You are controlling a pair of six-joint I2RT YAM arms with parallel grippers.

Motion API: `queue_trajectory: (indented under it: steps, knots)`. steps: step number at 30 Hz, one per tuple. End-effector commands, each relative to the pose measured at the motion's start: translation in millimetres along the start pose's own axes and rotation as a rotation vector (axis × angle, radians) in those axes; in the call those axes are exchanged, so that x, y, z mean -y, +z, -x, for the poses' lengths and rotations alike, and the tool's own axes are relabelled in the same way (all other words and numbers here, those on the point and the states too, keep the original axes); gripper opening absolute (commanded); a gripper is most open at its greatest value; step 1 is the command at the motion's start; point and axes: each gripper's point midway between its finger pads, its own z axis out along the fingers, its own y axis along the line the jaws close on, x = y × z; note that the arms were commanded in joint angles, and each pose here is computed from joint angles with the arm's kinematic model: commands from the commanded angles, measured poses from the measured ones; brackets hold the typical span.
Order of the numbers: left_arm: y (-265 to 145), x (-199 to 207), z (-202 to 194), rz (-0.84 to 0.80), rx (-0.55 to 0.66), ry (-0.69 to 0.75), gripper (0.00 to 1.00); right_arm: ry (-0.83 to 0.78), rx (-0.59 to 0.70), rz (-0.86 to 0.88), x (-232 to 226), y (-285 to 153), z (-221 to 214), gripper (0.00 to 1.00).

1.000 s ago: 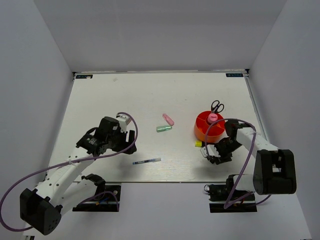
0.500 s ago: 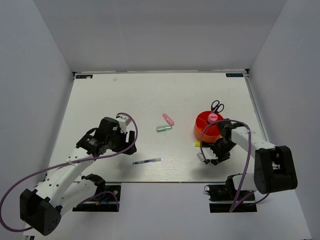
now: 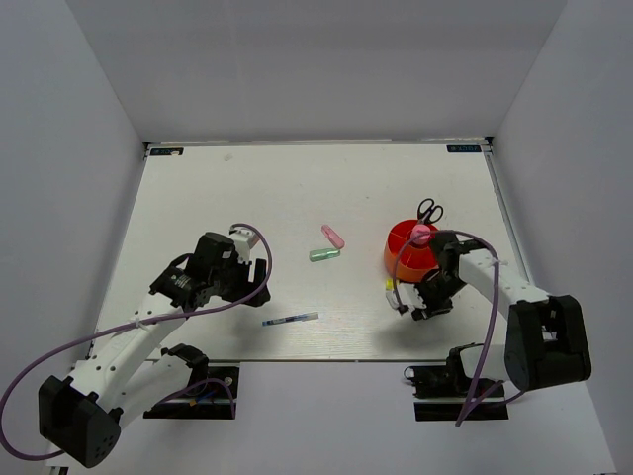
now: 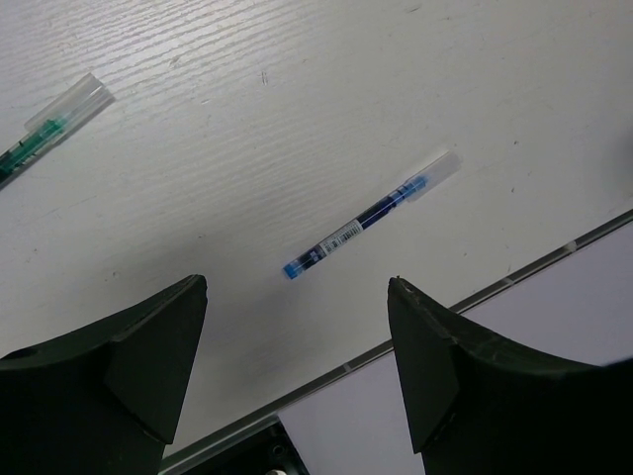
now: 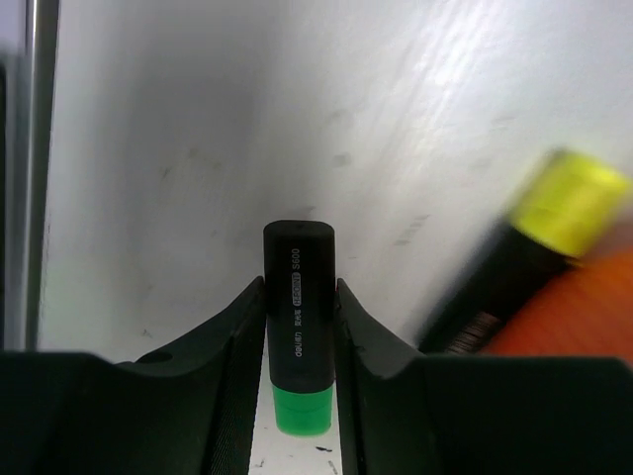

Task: Sort the stationery into containers
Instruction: Pick up the pen from the center of the board, then place the pen in the storage box.

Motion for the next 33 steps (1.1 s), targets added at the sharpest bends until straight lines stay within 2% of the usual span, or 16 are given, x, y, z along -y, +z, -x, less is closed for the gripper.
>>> queue_trajectory:
  steps: [1, 3, 5, 10, 12, 13, 15, 23, 29, 33]
  knots:
    - [-1.5, 3.3, 4.1, -0.022, 0.026, 0.002, 0.84, 0.221, 0.246, -0.128, 29.5, -37.3, 56.1, 0.00]
    - [-1.3, 3.5, 3.5, -0.025, 0.024, 0.002, 0.84, 0.321, 0.305, -0.186, 38.7, -55.0, 71.5, 0.00]
    - [-1.0, 3.8, 3.2, -0.026, 0.022, 0.001, 0.84, 0.328, 0.393, -0.266, 49.1, -68.8, 89.8, 0.00]
    - [-1.2, 3.3, 2.2, -0.025, 0.024, 0.003, 0.84, 0.639, 0.524, -0.426, 78.1, -108.1, 107.4, 0.00]
    - [-1.4, 3.8, 3.5, -0.028, 0.030, 0.003, 0.84, 0.669, 0.515, -0.569, 97.0, -127.4, 97.3, 0.00]
    - [-1.4, 3.7, 3.1, -0.028, 0.028, 0.003, 0.84, 0.780, 0.543, -0.574, 97.5, -128.8, 97.7, 0.00]
    - [-1.7, 4.2, 3.6, -0.030, 0.029, 0.001, 0.84, 0.806, 0.553, -0.701, 113.5, -148.1, 87.5, 0.00]
    - [-1.7, 6.6, 4.1, -0.042, 0.032, 0.004, 0.84, 1.159, 0.695, -0.907, 134.6, -191.0, 63.7, 0.00]
    - [-2.1, 7.5, 3.7, -0.049, 0.031, 0.006, 0.84, 1.326, 0.794, -1.062, 139.6, -236.9, 50.3, 0.00]
    - [-1.4, 8.4, 2.9, -0.056, 0.026, 0.007, 0.84, 1.350, 0.818, -1.122, 139.5, -262.0, 47.3, 0.00]
